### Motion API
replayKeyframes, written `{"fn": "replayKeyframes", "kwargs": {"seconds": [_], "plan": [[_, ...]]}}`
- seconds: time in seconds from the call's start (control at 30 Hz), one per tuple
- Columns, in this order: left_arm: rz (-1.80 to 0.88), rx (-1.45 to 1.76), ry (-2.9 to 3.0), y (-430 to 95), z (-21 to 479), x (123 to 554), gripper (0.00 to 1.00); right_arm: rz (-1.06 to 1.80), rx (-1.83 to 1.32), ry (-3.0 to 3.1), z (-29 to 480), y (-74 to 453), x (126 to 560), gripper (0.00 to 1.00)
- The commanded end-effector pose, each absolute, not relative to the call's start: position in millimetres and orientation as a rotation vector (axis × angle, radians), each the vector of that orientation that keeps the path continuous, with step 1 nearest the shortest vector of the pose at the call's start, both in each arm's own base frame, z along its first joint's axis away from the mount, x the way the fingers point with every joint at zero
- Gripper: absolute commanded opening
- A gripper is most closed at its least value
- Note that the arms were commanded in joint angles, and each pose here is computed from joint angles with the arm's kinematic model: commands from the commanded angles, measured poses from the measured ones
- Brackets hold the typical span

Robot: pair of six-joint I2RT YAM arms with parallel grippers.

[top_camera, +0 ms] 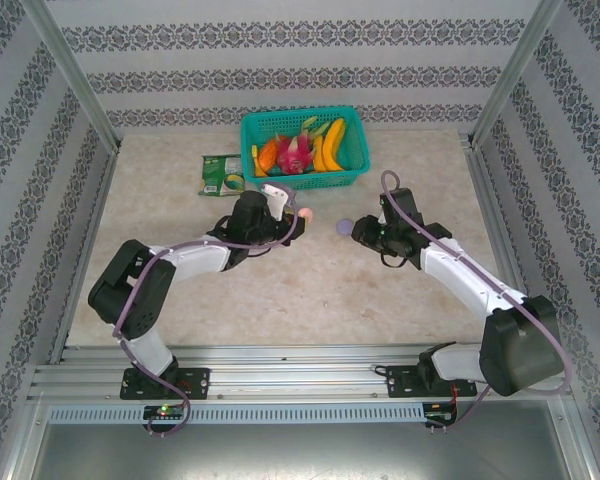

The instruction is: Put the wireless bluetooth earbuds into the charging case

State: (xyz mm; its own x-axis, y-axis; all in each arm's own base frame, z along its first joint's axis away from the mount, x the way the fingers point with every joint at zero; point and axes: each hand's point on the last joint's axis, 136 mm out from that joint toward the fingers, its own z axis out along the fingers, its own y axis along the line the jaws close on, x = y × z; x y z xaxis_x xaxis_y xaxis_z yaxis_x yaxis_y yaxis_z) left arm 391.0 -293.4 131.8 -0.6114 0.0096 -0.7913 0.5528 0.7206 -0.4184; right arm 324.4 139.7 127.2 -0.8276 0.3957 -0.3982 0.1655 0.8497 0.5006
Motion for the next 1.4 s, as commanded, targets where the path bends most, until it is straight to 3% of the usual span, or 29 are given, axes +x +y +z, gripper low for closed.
{"fn": "replayKeyframes", "kwargs": {"seconds": [0.0,0.5,0.7,0.93,1.0,1.07,1.37], "plan": [[-0.797,0.286,2.323,-286,105,393,0.01,0.59,0.439,2.479,128,131,325,0.36],[-0.76,0.115,2.624,-295,38,407,0.05,0.556,0.428,2.468,126,119,315,0.38],[-0.676,0.083,2.657,-285,27,410,0.16,0.554,0.44,2.455,130,111,312,0.4],[-0.58,0.058,2.648,-261,36,412,0.42,0.56,0.444,2.437,138,107,311,0.44],[-0.565,0.053,2.637,-253,43,413,0.63,0.56,0.446,2.43,141,106,312,0.45],[-0.56,0.046,2.622,-246,52,414,1.0,0.568,0.447,2.425,145,105,312,0.46],[-0.509,0.015,2.53,-198,106,413,1.0,0.581,0.438,2.386,167,102,310,0.56]]}}
